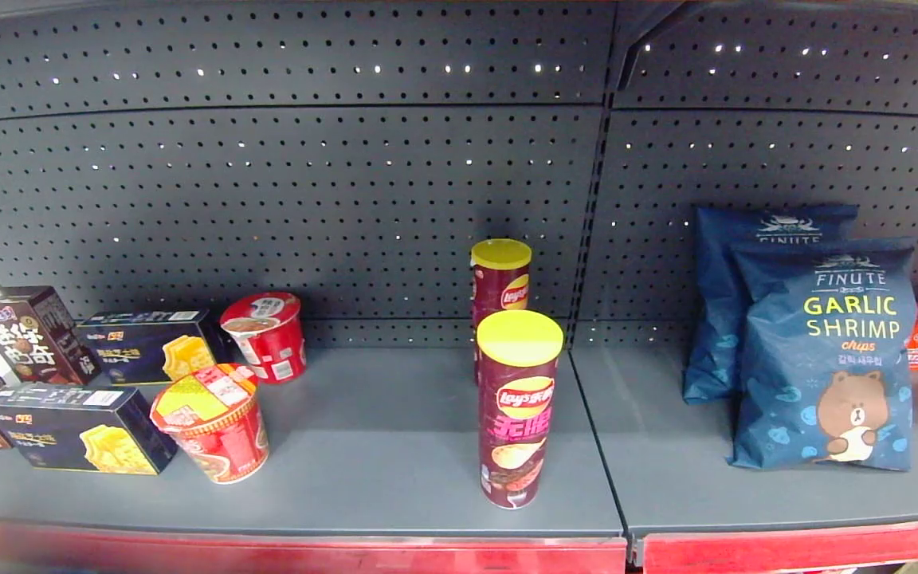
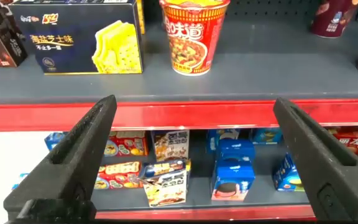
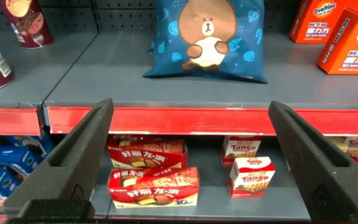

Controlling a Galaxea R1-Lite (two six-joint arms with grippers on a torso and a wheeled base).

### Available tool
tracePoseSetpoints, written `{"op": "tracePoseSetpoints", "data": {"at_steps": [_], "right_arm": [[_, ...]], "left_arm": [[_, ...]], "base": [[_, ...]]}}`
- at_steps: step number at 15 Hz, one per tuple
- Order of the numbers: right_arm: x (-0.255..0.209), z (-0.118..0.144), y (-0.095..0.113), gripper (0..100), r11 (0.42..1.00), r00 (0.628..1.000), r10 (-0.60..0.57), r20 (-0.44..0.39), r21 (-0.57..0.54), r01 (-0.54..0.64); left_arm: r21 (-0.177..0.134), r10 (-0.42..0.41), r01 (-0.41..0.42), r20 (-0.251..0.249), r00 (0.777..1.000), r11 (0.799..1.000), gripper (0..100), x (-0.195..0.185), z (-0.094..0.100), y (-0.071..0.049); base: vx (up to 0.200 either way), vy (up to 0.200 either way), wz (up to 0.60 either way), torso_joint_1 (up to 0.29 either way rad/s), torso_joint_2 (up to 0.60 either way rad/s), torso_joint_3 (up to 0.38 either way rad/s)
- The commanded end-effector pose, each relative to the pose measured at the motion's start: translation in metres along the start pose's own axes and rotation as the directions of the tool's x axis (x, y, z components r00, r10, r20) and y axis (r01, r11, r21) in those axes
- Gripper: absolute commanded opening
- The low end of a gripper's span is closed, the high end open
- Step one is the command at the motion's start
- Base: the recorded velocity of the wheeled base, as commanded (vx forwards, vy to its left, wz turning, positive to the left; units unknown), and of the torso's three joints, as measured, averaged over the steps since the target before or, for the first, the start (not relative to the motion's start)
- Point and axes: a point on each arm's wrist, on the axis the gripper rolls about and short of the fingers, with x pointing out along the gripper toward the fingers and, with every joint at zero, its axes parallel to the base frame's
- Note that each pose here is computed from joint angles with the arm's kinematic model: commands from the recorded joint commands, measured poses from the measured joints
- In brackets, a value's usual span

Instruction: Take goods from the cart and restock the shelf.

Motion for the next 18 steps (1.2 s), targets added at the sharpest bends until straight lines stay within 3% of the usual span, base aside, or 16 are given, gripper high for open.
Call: {"op": "tracePoseSetpoints", "data": {"at_steps": [1, 18], "right_arm": [[0.0002, -0.0003, 0.0000, 100, 1.000, 1.000, 0.001, -0.003, 0.000, -0.001], [0.0002, -0.0001, 0.0001, 100, 1.000, 1.000, 0.007, -0.001, -0.006, -0.007]], "left_arm": [[0.002, 0.001, -0.001, -0.006, 1.000, 1.000, 100, 0.0004, -0.0004, 0.0000], [0.001, 0.000, 0.000, -0.009, 1.000, 1.000, 100, 0.0006, -0.0005, 0.0000]], "base": [[0.000, 0.000, 0.00, 0.000, 0.00, 0.000], [-0.012, 0.000, 0.00, -0.003, 0.00, 0.001]]}}
